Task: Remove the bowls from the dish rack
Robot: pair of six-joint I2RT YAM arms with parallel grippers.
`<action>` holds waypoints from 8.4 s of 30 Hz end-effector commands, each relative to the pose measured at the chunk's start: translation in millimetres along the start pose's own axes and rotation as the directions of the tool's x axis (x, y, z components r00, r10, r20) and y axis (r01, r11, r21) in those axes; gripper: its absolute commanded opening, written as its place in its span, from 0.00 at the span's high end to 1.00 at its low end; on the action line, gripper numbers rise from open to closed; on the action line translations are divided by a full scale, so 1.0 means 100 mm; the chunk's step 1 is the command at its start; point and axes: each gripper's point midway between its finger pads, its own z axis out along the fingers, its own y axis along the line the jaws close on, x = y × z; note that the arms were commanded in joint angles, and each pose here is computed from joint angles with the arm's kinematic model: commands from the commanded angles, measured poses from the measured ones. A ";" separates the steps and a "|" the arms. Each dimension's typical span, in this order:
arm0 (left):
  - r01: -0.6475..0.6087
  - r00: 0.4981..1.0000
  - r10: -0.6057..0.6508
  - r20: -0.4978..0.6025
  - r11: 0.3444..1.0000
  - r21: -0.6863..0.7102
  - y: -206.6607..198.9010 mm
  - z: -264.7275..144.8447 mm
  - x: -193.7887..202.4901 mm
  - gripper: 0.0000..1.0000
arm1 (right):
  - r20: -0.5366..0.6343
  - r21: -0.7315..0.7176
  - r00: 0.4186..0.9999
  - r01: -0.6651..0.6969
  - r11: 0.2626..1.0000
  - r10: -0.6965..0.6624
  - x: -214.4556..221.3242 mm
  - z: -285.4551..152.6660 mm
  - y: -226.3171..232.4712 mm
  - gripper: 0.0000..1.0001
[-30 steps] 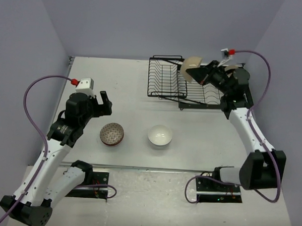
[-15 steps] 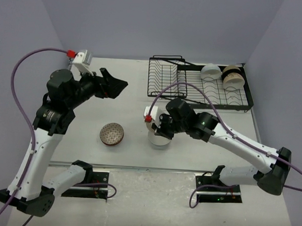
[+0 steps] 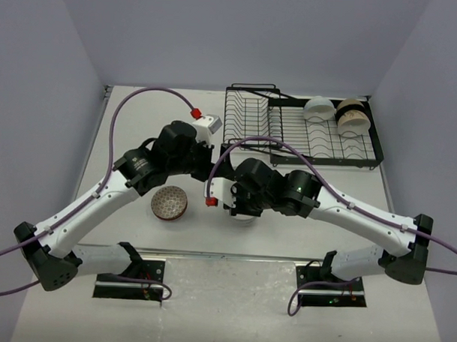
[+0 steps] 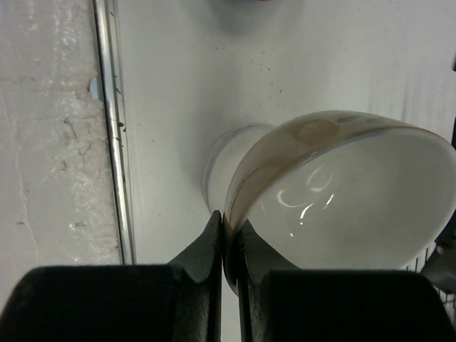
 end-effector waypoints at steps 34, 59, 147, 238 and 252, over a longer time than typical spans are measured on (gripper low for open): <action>-0.090 0.993 0.059 -0.104 0.942 -0.322 0.53 0.32 0.18 1.00 | -0.086 0.372 0.993 0.105 0.922 -0.079 -0.54 -0.06 -0.67 1.00; 0.094 0.967 0.033 0.253 0.876 -0.473 0.74 -0.22 -0.47 1.00 | 0.079 0.516 0.995 0.006 0.857 -0.054 -0.67 -0.19 -0.93 0.23; 0.267 0.858 0.085 0.507 0.769 -0.580 1.90 -1.27 -0.07 0.00 | 0.795 -0.565 -0.606 -0.755 -0.333 0.025 3.97 -1.68 -3.72 0.22; 0.231 0.857 0.091 0.507 0.813 -0.535 1.76 -1.21 -0.08 0.00 | 0.895 -0.441 -0.340 -0.770 0.462 0.287 1.97 -2.01 -3.25 1.00; 0.093 0.885 0.067 0.461 0.944 -0.316 0.80 -1.47 -0.91 0.00 | 0.597 0.194 0.753 -0.470 0.861 0.277 -0.25 -0.83 -1.60 1.00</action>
